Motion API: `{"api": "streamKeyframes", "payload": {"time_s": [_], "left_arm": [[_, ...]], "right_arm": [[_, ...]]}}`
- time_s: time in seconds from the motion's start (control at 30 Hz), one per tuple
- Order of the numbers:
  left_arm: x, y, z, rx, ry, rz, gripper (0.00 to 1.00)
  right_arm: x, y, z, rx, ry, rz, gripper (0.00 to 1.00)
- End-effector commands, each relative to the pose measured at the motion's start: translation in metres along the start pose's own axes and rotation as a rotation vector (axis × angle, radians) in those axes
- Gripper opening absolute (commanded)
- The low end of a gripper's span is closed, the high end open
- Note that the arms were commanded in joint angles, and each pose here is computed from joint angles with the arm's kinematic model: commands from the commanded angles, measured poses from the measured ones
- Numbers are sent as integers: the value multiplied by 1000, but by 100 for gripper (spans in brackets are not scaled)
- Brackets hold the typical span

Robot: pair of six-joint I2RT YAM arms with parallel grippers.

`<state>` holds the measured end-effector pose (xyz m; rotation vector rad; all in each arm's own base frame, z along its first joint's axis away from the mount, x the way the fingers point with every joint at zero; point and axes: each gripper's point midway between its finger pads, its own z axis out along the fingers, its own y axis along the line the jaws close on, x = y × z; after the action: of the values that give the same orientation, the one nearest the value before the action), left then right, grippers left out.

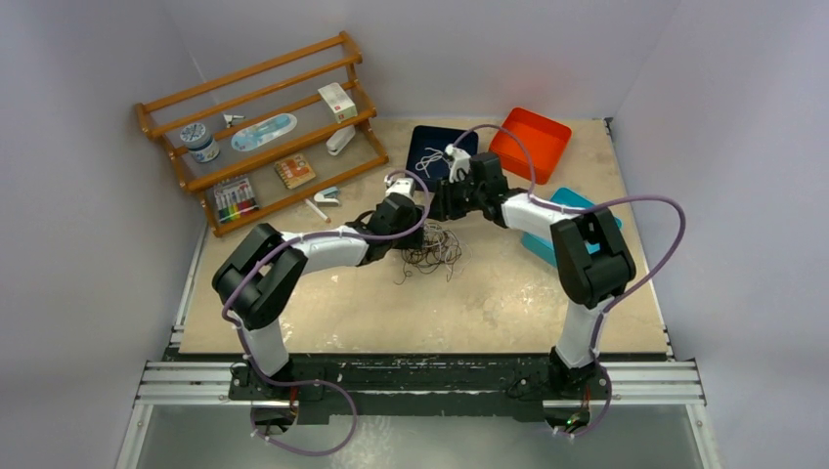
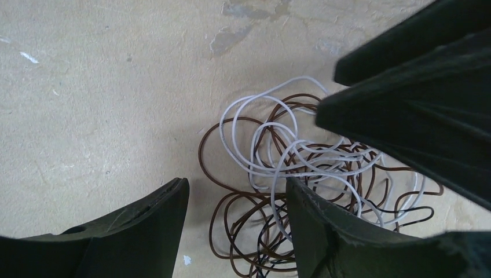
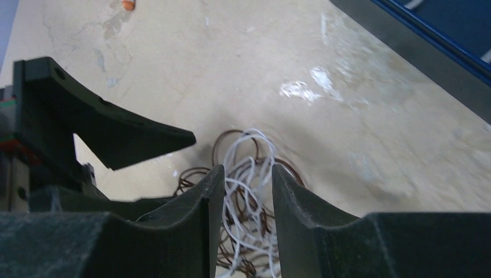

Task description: Untangle the cables

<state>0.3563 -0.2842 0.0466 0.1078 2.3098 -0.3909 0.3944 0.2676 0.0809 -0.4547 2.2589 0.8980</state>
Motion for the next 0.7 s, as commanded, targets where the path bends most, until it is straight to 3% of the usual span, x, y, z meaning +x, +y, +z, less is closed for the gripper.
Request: {"api": "streamKeyframes", "payload": {"time_s": [0.0,0.53,0.67], "left_arm": [[-17,-6,-4,20,-75,-22,61],[-7,1,-7,10,-66,-17,60],[-8,3,-8,5,-70,-17,60]], "right_arm": [[-18,27,12,-58,-17,-62,38],[5,6,21,43,43,-56,36],[13,3,20,49,73,-66,27]]}}
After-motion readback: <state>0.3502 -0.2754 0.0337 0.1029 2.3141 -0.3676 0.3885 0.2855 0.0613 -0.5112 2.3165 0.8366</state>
